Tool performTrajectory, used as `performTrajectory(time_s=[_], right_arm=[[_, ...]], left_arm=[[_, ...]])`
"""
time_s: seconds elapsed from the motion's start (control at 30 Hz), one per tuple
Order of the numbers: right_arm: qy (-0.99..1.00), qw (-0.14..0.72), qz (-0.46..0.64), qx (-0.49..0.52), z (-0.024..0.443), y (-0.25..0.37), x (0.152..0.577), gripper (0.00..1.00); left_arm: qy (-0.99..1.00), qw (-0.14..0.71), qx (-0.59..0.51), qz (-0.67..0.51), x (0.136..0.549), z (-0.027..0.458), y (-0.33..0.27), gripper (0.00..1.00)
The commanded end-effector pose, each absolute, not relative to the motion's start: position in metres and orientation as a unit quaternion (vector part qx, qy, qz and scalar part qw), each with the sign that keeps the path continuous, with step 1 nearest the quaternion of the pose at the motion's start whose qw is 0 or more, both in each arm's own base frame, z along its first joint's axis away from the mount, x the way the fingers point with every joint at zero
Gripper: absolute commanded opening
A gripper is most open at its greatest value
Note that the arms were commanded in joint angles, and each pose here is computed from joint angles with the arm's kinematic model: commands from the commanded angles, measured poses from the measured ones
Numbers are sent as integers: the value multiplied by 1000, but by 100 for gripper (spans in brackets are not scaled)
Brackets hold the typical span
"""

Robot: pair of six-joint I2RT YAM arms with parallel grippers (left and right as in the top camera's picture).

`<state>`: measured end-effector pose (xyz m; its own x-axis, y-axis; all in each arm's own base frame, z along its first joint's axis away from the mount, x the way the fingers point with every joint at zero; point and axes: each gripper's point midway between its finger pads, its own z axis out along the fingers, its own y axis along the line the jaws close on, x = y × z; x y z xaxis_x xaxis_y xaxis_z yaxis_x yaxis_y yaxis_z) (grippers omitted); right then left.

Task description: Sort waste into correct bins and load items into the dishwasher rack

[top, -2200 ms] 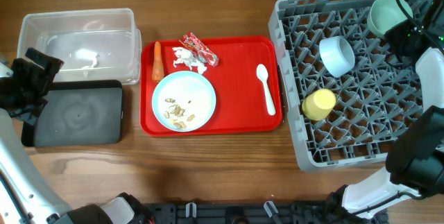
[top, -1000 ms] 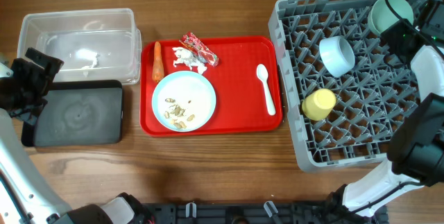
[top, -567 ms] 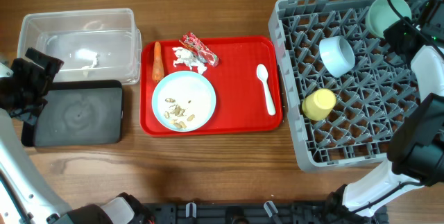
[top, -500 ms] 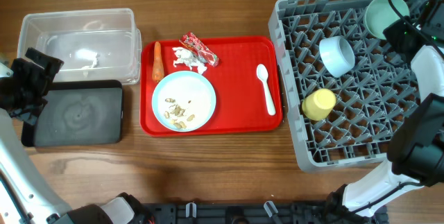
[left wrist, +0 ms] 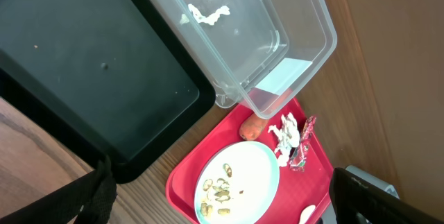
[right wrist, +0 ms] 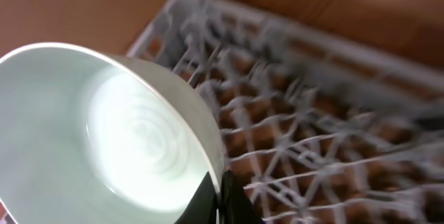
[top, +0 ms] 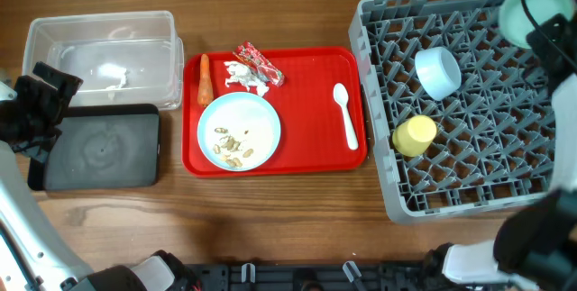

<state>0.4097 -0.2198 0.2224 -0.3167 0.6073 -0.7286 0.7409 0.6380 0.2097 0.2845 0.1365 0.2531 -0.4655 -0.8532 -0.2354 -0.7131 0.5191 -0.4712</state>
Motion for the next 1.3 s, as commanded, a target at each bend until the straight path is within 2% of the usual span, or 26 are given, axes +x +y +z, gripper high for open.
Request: performTrajectory(time_s=[0.0, 0.13, 0.2, 0.33, 0.6, 0.73, 0.97, 1.27], right_arm=[[806, 389, -171, 412, 233, -237, 381, 4], [777, 342, -247, 466, 227, -251, 345, 4], [772, 340, -287, 454, 234, -256, 341, 4], [799, 350, -337, 354, 252, -243, 363, 4], [761, 338, -536, 140, 324, -183, 406, 4], [741, 307, -588, 107, 340, -182, 409, 4], [754, 250, -606, 46, 316, -183, 423, 4], [764, 147, -628, -5, 250, -188, 427, 4]], left_arm=[[840, 229, -469, -150, 283, 254, 139, 100], [840, 228, -468, -150, 283, 254, 139, 100], [840, 229, -469, -150, 283, 254, 139, 100], [840, 228, -468, -150, 283, 254, 139, 100], [840, 228, -469, -150, 283, 254, 139, 100], [840, 228, -468, -150, 283, 254, 139, 100], [840, 229, -469, -150, 283, 254, 139, 100], [840, 229, -469, -150, 283, 254, 139, 100]])
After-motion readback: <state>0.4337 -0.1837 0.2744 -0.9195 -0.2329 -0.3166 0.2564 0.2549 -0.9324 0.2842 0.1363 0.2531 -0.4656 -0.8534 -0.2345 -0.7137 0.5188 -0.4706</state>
